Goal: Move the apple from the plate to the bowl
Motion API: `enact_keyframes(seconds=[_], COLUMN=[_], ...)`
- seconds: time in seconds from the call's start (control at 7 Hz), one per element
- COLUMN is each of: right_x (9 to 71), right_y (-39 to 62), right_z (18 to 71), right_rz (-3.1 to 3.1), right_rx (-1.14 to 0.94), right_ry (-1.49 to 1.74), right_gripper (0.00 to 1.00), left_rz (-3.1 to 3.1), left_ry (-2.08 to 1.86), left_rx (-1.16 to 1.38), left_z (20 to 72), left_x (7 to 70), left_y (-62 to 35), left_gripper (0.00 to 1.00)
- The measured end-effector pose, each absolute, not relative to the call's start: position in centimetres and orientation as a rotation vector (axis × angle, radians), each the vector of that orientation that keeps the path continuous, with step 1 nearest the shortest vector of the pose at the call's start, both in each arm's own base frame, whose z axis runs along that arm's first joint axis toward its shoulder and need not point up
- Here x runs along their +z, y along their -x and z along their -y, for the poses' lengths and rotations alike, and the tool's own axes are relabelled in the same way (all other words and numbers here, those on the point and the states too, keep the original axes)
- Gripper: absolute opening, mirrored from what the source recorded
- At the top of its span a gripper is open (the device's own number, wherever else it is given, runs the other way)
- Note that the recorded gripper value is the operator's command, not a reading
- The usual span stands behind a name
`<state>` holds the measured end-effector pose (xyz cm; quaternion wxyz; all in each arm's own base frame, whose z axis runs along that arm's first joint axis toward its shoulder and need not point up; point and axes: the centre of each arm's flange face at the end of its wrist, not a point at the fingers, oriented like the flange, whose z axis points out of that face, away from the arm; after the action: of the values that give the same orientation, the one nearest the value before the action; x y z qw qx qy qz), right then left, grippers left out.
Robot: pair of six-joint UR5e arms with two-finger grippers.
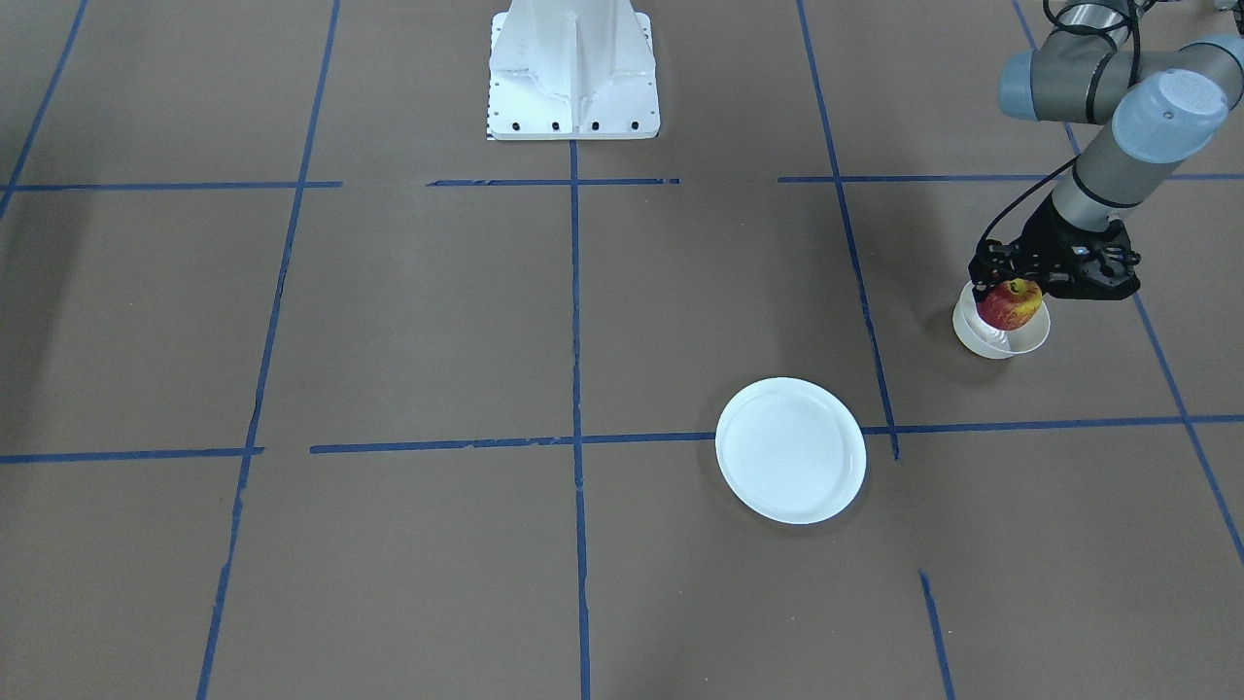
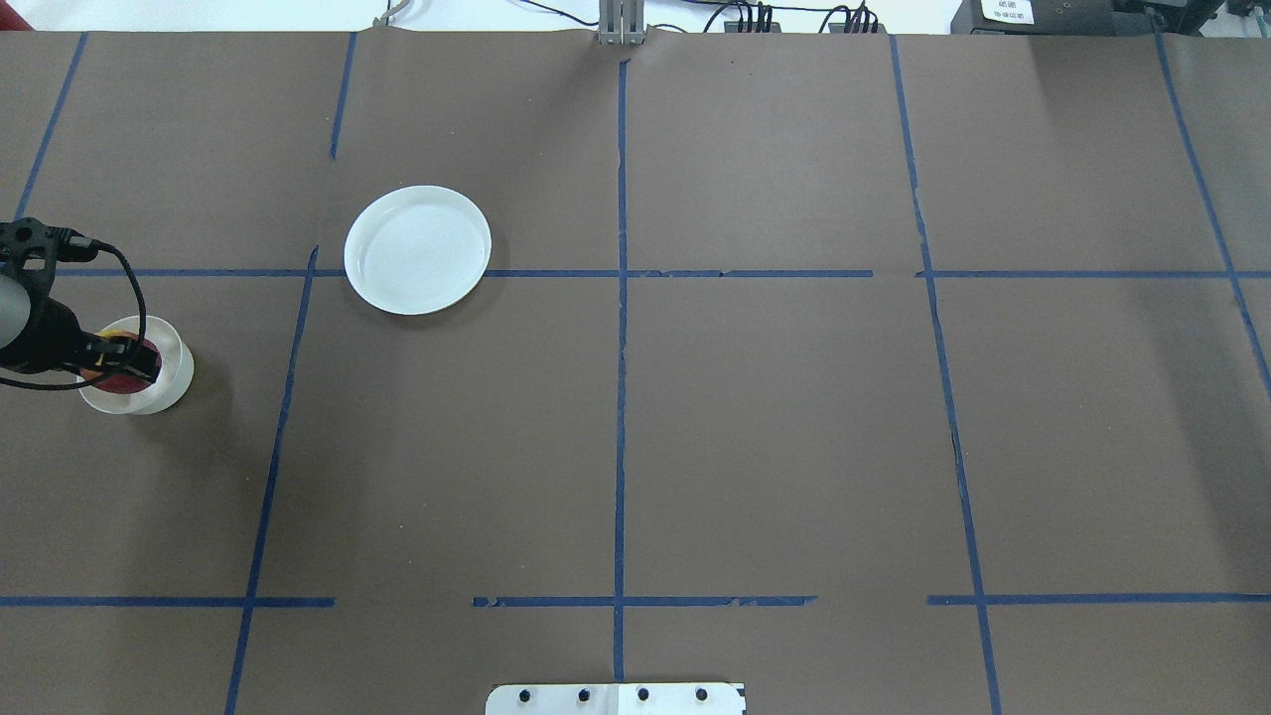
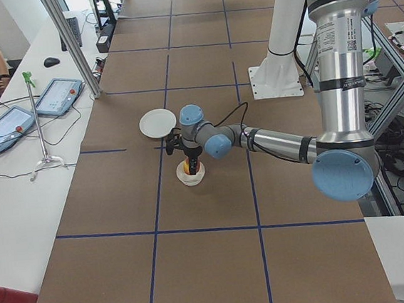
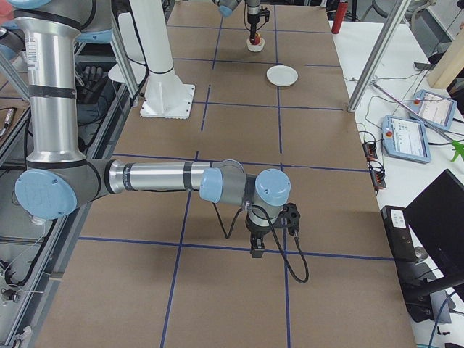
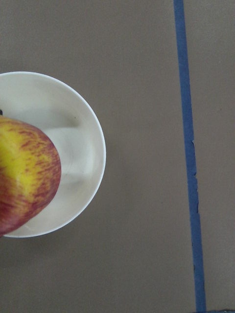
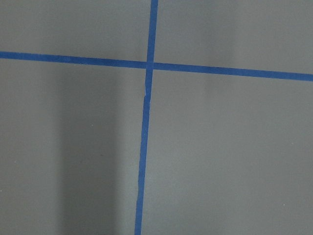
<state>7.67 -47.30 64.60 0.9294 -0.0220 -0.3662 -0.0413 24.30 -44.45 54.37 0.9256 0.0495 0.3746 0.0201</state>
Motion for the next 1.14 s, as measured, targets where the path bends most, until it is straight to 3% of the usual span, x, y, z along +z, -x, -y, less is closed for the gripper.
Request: enact_keyframes(seconds=[0.57,1.14], right_x=[64.6,64.6], right_y=[-7.7,-7.7], right_z=[47.3,47.3], right_rz=[0.75,0.75], right_rx=[-0.085,-0.085], right_ry=[0.045,0.045], right_gripper=[1.0,1.0], left_rz=[-0.772,-0.736], left_ry=[-0.118,-0.244], left_rx=[0.035,0.132], left_z=[45.0,50.6], left_x=[54.0,52.2], left_y=[-23.2,-13.3], left_gripper=[1.0,1.0])
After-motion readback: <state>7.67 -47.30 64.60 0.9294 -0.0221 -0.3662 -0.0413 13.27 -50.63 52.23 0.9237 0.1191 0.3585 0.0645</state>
